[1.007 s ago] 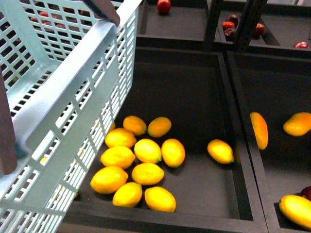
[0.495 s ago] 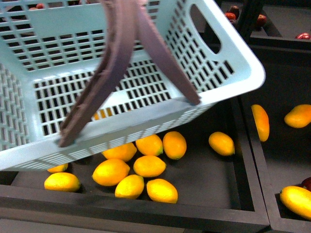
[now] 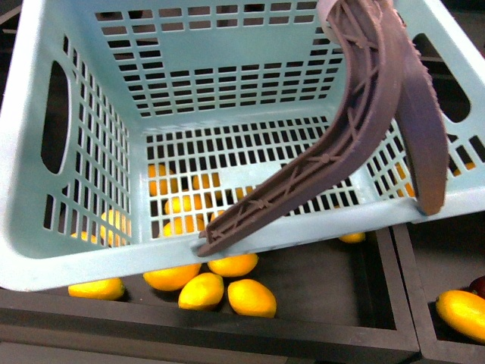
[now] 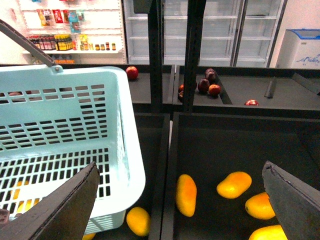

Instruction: Pick mango and avocado into basket

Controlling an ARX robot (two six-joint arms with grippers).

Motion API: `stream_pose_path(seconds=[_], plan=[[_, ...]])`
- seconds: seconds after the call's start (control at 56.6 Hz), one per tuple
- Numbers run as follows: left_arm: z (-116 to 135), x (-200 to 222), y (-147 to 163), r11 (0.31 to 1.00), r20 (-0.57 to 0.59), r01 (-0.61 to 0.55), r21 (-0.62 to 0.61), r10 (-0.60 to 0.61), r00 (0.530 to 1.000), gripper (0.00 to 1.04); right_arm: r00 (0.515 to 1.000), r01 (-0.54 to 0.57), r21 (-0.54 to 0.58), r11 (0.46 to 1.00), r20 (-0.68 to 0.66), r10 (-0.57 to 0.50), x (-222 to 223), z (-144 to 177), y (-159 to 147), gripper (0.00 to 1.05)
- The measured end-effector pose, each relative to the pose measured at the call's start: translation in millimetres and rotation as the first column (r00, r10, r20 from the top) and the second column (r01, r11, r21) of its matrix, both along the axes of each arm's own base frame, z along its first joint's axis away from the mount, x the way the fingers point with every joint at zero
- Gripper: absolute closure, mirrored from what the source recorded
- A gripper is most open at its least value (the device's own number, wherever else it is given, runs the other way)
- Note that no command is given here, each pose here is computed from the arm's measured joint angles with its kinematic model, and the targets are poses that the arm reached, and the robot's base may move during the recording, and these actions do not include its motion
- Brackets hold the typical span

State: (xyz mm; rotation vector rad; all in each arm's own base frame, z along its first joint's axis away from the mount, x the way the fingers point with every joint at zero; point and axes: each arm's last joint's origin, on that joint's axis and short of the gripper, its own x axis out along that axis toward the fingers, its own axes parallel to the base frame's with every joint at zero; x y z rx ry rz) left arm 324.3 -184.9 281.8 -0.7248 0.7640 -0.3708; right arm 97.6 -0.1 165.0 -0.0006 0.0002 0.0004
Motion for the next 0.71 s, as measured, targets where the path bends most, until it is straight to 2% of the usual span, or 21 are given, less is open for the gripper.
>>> stream_pose_path(seconds=[0.088,0.124,0.177,0.23,0.389,0.495,0.565,0.707], plan=[[0.2,1.6,2.7,1.0,0.005,-0.018,0.008,0.018,1.0,0.98,1.0,0.011,0.004,1.0,-0.01,-0.011,0.2,-0.5,-0.1,0.08],[0.2,2.0,3.4,1.0,0.006,-0.025,0.01,0.025,1.0,0.98,0.989,0.103,0.062,0.993,-0.117,-0.095,0.2,0.5,-2.0,0.08],[0.1,2.5,4.2,0.999,0.01,-0.029,0.015,0.029,1.0,0.98,0.927,0.259,0.137,0.956,-0.311,-0.207,5.0,2.9,-9.8,0.08],[0.3,2.4,4.0,0.999,0.01,-0.029,0.015,0.029,1.0,0.98,0.891,0.342,0.192,0.92,-0.377,-0.252,14.1,2.7,-20.2,0.08],[0.2,1.9,3.1,1.0,0.005,-0.016,0.008,0.016,1.0,0.98,0.843,0.485,0.262,0.835,-0.395,-0.366,49.8,9.1,-64.8,0.08],[0.2,1.8,2.9,1.0,0.002,-0.011,0.004,0.011,1.0,0.98,0.786,0.59,0.265,0.762,-0.406,-0.467,89.8,9.3,-108.5,0.08],[0.3,1.6,2.6,1.0,0.003,-0.012,0.005,0.012,1.0,0.98,0.736,0.649,0.312,0.693,-0.489,-0.469,124.7,-7.5,-141.3,0.08],[0.3,1.7,2.7,1.0,0.007,-0.02,0.01,0.02,1.0,0.98,0.652,0.732,0.38,0.565,-0.63,-0.422,169.0,-53.0,-175.6,0.08]])
